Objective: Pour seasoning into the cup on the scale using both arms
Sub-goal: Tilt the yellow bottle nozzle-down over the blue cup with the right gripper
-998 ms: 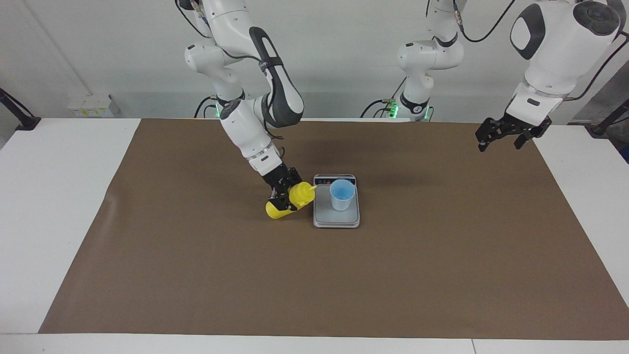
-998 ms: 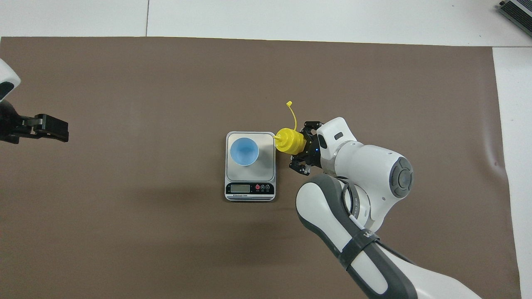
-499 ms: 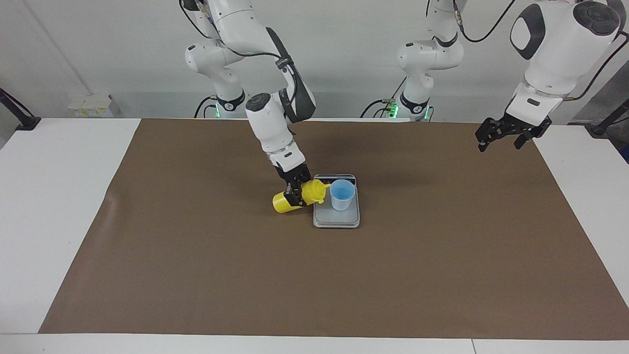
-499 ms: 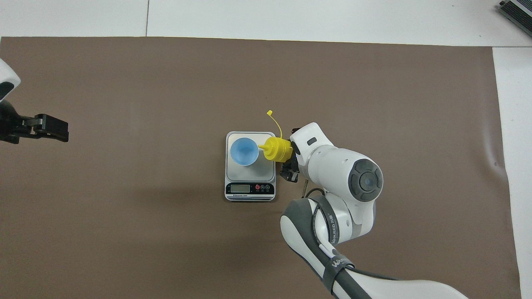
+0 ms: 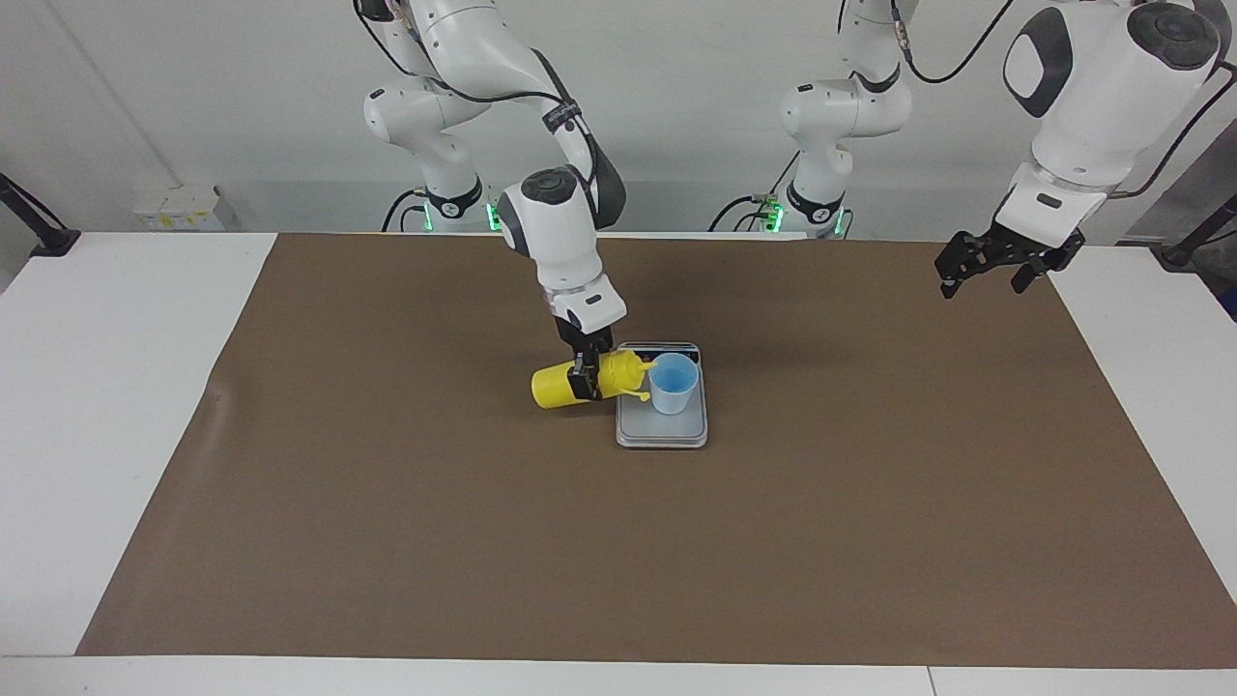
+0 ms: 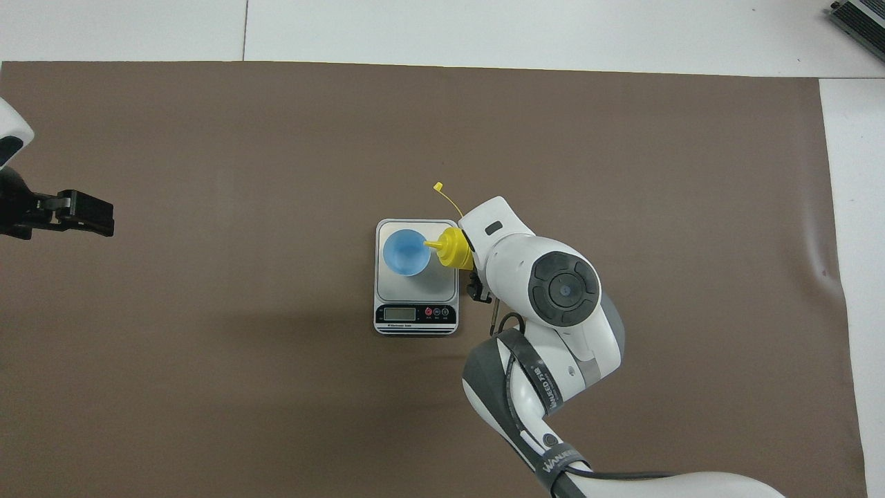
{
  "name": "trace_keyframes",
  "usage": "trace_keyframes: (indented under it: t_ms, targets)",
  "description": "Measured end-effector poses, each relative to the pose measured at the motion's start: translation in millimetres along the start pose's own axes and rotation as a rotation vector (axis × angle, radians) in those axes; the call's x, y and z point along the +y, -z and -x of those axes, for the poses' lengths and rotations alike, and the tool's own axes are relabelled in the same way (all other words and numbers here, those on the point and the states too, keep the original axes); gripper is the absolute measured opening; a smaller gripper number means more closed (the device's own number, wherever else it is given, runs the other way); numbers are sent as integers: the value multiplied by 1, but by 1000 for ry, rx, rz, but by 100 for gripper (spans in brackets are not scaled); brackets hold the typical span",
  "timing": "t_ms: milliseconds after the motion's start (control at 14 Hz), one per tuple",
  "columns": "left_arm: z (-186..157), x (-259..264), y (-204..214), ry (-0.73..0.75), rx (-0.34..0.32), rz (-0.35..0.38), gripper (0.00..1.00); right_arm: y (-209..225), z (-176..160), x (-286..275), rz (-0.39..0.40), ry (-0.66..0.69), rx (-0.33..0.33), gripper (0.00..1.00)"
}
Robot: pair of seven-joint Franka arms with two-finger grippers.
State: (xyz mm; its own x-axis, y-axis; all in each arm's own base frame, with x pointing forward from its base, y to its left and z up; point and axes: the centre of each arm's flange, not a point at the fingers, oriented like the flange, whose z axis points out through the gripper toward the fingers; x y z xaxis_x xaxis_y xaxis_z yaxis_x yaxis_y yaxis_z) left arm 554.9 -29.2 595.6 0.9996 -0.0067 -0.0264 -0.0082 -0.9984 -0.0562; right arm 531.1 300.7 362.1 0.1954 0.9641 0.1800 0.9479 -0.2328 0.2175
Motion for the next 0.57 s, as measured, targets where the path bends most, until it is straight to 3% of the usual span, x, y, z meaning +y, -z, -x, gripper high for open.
trace_keyframes:
  t_ms: [570]
  targets:
    - [0, 0, 0, 0, 0, 0, 100, -12, -32, -6, 42, 17, -193, 47]
